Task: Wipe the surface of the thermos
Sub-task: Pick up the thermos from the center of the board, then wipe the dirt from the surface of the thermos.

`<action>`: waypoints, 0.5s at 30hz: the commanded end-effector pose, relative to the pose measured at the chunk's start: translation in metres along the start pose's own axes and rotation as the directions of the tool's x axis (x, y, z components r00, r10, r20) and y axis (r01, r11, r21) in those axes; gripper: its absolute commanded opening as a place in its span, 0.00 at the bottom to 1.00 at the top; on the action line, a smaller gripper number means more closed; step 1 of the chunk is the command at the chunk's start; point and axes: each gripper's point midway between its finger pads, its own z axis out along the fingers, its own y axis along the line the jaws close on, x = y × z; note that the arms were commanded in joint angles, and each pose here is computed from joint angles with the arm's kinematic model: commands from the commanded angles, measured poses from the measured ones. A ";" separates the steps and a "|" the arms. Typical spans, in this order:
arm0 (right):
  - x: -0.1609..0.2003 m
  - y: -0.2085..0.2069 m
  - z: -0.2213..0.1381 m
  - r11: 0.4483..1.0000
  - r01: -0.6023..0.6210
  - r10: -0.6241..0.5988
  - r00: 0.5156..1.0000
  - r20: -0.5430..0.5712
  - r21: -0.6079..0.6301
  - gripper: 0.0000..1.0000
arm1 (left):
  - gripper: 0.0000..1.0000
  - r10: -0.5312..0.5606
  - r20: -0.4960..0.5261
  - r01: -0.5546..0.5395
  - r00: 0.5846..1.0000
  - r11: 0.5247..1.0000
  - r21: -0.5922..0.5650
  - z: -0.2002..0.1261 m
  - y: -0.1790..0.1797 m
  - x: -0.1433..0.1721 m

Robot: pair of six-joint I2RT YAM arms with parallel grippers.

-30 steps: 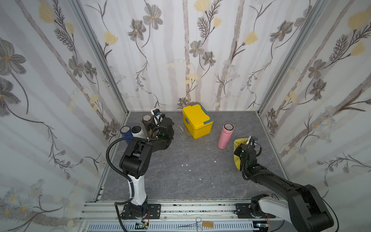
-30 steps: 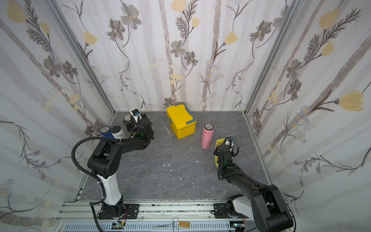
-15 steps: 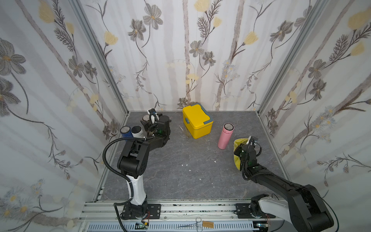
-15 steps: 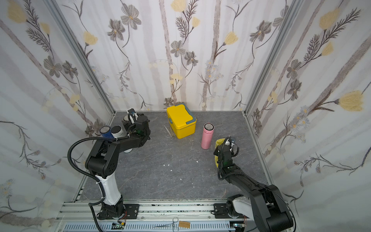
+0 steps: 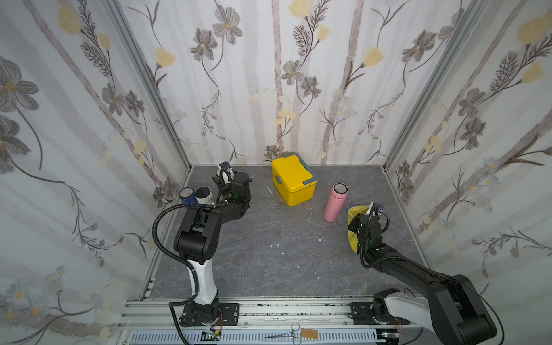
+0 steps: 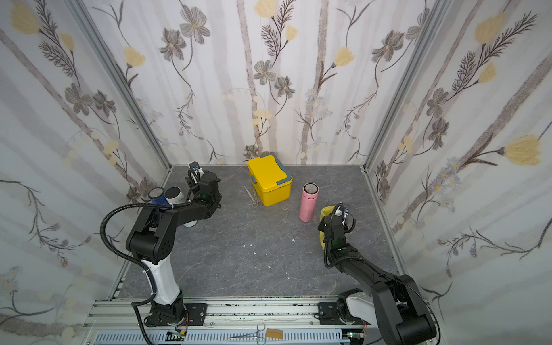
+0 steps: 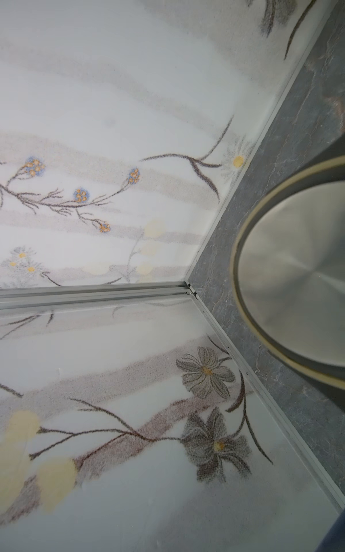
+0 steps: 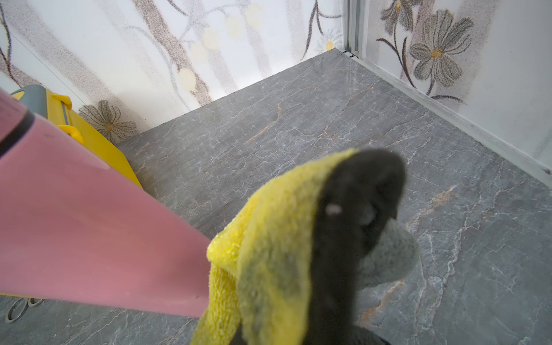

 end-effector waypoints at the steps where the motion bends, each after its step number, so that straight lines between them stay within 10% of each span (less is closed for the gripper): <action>1: -0.006 0.002 0.000 1.000 -0.003 0.003 1.000 0.020 -0.003 0.00 | 0.32 -0.027 -0.044 0.030 0.999 0.996 0.088 -0.005 -0.012 -0.007; 7: -0.008 0.000 -0.002 1.000 -0.010 0.010 0.999 0.031 0.003 0.00 | 0.08 -0.077 -0.152 0.129 0.985 0.919 0.372 -0.051 -0.025 -0.032; 15: -0.028 -0.005 -0.025 0.997 -0.082 0.082 0.996 0.025 -0.011 0.00 | 0.00 -0.205 -0.311 0.370 0.928 0.610 0.701 -0.167 -0.018 -0.079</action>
